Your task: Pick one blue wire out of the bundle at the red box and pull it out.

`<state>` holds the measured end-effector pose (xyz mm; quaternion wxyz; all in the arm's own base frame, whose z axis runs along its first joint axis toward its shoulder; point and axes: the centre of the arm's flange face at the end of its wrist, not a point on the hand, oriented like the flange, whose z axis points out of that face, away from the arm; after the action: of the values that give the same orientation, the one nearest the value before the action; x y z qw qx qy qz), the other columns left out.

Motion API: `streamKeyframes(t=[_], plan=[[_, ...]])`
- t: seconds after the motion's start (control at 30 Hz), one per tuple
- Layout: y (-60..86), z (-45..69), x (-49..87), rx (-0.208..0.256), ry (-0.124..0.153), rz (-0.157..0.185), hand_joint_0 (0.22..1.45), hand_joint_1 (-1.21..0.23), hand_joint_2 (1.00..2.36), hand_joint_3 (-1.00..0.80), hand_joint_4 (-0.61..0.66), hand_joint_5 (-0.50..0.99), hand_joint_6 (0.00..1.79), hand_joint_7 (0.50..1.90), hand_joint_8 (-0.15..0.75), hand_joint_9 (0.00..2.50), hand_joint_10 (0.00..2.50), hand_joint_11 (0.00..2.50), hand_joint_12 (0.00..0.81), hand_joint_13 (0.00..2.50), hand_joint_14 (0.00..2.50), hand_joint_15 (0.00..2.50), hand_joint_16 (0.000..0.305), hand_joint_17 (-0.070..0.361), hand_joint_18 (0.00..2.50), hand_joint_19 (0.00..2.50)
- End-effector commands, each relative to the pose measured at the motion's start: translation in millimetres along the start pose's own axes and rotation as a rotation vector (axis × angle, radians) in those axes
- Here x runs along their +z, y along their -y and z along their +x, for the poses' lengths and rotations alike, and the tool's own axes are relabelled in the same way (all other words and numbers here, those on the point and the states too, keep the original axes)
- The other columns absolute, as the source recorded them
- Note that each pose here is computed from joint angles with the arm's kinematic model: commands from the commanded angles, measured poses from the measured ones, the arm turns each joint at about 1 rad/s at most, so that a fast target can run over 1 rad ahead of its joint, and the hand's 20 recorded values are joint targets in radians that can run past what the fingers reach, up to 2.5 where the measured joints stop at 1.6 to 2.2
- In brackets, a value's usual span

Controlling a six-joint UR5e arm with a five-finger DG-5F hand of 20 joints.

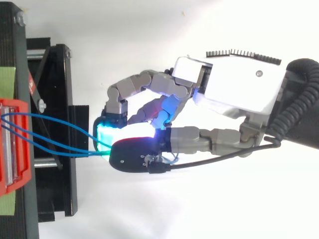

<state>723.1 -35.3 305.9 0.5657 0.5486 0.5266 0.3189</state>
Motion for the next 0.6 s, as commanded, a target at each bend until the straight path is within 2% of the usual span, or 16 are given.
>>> streamKeyframes(t=[0.0, 0.17, 0.3, 0.33, 0.37, 0.4, 0.5, 0.57], plan=[[0.0, 0.1, 0.0, -0.001, -0.001, 0.001, 0.49, -0.68, 1.51, 0.03, -0.19, -0.08, 0.87, 1.15, 0.247, 1.31, 0.02, 0.39, 0.415, 0.77, 0.01, 0.32, 0.076, 0.170, 0.78, 0.69], [0.0, 0.1, 0.0, -0.002, -0.001, 0.001, 0.54, -0.76, 1.28, 0.08, -0.21, -0.08, 0.87, 1.18, 0.251, 1.29, 0.02, 0.40, 0.408, 0.76, 0.01, 0.32, 0.074, 0.167, 0.78, 0.68], [-0.3, -0.3, -0.5, -0.004, -0.001, 0.001, 0.53, -0.75, 1.28, 0.04, -0.14, -0.09, 0.88, 1.12, 0.256, 1.26, 0.02, 0.40, 0.416, 0.75, 0.01, 0.33, 0.076, 0.170, 0.78, 0.68], [0.7, 0.1, -0.1, -0.004, -0.001, 0.002, 0.53, -0.75, 1.23, 0.03, -0.09, -0.09, 0.88, 1.08, 0.260, 1.26, 0.02, 0.41, 0.419, 0.74, 0.01, 0.33, 0.076, 0.172, 0.78, 0.68], [-0.3, -0.3, -0.5, -0.004, -0.001, 0.001, 0.55, -0.76, 1.08, 0.01, -0.03, -0.10, 0.88, 1.04, 0.273, 1.24, 0.02, 0.42, 0.421, 0.73, 0.01, 0.33, 0.077, 0.173, 0.77, 0.69], [0.7, 0.1, -0.1, -0.004, -0.001, 0.002, 0.56, -0.77, 1.03, -0.01, 0.00, -0.10, 0.87, 1.02, 0.266, 1.23, 0.02, 0.42, 0.424, 0.73, 0.01, 0.33, 0.077, 0.173, 0.77, 0.69], [0.7, 0.1, -0.1, -0.004, -0.001, 0.002, 0.54, -0.70, 1.01, -0.16, 0.04, -0.10, 0.87, 0.96, 0.251, 1.19, 0.02, 0.44, 0.402, 0.70, 0.02, 0.35, 0.070, 0.158, 0.69, 0.72], [0.7, 0.1, -0.1, -0.004, -0.001, 0.002, 0.52, -0.68, 1.02, -0.23, 0.04, -0.10, 0.86, 0.99, 0.239, 1.16, 0.02, 0.45, 0.379, 0.66, 0.02, 0.36, 0.065, 0.146, 0.64, 0.73]])
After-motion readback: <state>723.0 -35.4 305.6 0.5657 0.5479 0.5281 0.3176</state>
